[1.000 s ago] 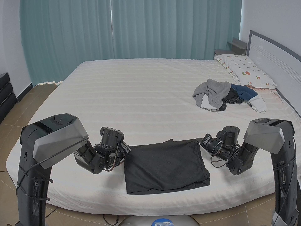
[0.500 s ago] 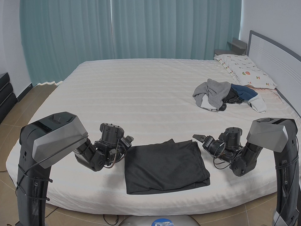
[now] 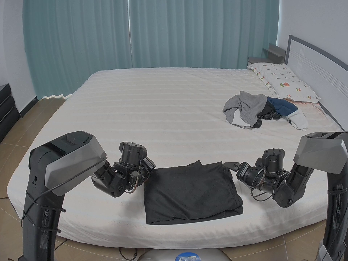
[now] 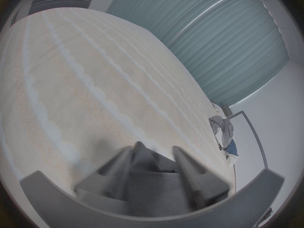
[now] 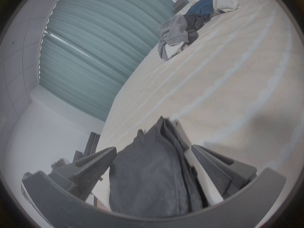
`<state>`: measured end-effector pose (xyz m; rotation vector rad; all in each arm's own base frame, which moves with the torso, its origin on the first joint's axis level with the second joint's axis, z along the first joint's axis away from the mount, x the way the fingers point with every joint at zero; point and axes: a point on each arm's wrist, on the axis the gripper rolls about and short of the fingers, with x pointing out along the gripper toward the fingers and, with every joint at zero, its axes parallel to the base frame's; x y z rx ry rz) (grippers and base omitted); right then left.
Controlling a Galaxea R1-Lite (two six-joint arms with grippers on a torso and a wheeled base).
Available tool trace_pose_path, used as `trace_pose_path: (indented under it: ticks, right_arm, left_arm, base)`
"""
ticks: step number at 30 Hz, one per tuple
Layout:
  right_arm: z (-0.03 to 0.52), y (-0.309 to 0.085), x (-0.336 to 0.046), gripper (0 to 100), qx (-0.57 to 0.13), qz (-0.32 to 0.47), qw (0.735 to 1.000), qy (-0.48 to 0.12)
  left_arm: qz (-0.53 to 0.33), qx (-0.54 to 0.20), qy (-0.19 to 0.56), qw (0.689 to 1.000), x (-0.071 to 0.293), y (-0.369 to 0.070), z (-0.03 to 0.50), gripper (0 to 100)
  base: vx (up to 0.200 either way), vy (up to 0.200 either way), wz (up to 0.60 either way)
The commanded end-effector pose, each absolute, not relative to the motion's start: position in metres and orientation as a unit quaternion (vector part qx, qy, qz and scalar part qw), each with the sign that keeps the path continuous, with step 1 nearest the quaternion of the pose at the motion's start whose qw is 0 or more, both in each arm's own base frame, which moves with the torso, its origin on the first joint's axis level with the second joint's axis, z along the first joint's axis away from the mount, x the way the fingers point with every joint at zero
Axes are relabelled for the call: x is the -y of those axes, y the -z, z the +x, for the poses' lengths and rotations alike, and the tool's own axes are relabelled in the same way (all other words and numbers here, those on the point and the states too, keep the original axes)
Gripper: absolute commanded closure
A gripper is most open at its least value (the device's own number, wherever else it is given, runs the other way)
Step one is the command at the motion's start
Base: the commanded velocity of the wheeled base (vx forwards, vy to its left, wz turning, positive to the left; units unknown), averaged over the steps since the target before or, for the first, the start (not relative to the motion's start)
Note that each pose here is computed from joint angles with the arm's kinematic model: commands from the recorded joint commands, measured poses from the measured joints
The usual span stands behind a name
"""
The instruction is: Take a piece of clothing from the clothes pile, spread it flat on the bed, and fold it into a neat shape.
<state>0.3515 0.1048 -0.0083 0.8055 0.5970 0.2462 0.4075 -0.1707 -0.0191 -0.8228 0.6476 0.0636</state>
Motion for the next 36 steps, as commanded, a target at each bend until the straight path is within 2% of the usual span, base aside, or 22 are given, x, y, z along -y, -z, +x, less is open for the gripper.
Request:
trace_pose_path:
  ticks: [1,6,17,18,36]
  right_arm:
    - [0.327,-0.001,-0.108,0,-0.306,0.362,0.871,-0.129]
    - [0.308,0.007,-0.106,0,-0.341,0.352,0.862,-0.129]
    - [0.295,0.018,-0.101,0,-0.368,0.3,0.869,-0.143]
    - [0.292,0.019,-0.099,100,-0.373,0.292,0.869,-0.142]
    - [0.274,0.025,-0.081,100,-0.385,0.213,0.886,-0.144]
  left_arm:
    - [-0.39,-0.31,-0.034,0.866,0.172,0.024,0.407,100]
    - [-0.386,-0.303,-0.046,0.87,0.172,0.026,0.407,100]
    - [-0.391,-0.291,-0.041,0.872,0.173,0.028,0.407,100]
    - [-0.391,-0.291,-0.041,0.872,0.173,0.028,0.407,100]
    - [-0.389,-0.293,-0.042,0.872,0.173,0.03,0.407,100]
  base:
    - [0.0,0.0,0.0]
    - [0.0,0.0,0.0]
    - [0.0,0.0,0.0]
    - [0.0,0.0,0.0]
    - [0.0,0.0,0.0]
